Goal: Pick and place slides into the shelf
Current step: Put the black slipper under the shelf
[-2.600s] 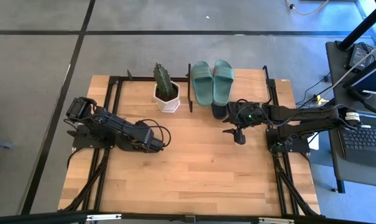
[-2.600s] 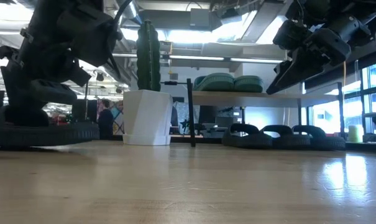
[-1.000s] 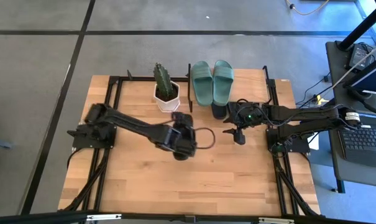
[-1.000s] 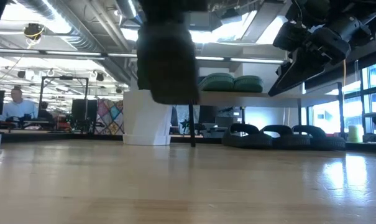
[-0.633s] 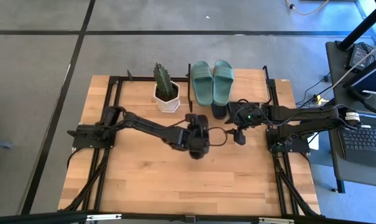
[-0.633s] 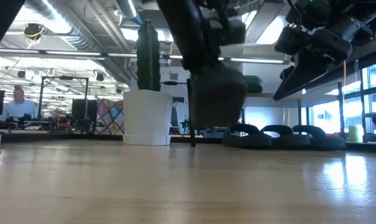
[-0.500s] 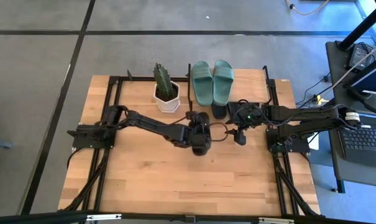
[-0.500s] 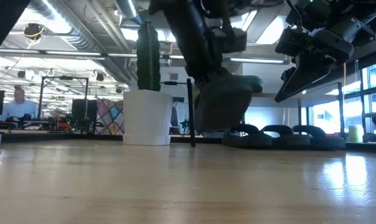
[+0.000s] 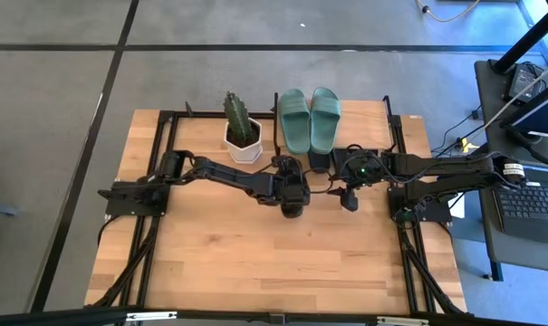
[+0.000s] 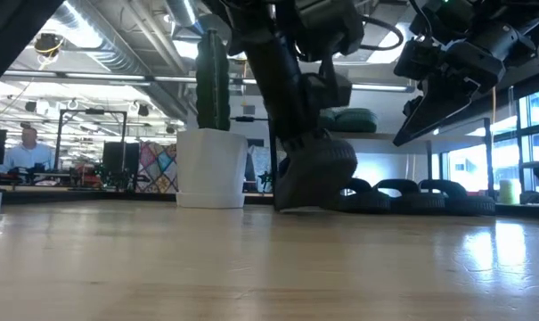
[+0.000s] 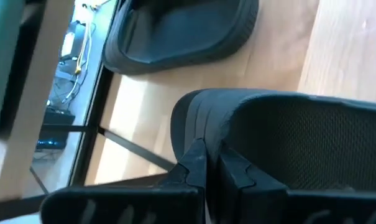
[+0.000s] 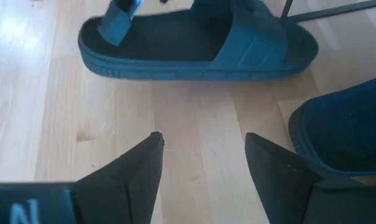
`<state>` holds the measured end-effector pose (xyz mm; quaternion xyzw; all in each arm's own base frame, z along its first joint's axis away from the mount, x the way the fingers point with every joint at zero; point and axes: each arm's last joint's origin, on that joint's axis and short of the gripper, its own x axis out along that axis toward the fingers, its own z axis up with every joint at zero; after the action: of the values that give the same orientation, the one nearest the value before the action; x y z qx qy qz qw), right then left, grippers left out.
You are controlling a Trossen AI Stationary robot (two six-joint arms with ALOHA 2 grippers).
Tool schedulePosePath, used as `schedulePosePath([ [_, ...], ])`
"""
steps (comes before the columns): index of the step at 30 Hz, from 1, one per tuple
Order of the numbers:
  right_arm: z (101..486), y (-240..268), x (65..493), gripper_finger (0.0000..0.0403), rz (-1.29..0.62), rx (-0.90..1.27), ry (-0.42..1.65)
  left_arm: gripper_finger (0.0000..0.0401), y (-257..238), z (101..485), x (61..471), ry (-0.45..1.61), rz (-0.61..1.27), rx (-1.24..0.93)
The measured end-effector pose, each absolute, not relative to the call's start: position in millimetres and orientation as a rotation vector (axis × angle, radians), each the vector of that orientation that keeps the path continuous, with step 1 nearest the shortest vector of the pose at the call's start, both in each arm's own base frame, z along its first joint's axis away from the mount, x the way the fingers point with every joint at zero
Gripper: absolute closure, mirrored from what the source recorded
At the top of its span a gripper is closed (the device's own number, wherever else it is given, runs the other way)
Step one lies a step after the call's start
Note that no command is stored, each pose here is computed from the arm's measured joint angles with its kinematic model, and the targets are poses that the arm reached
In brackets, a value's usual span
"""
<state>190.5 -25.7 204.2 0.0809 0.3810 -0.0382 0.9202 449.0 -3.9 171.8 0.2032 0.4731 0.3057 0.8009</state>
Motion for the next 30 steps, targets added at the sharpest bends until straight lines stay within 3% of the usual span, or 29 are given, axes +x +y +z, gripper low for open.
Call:
schedulePosePath([
  [24,204.3,-25.6,190.6,0.0176,-0.077,0.163,0.782,0.0397,-12.0,159.0,457.7,1.009,0.553,0.474],
  [30,204.3,-25.6,190.5,0.0176,-0.077,0.163,0.782,0.0364,-6.7,159.4,458.3,0.998,0.590,0.466],
])
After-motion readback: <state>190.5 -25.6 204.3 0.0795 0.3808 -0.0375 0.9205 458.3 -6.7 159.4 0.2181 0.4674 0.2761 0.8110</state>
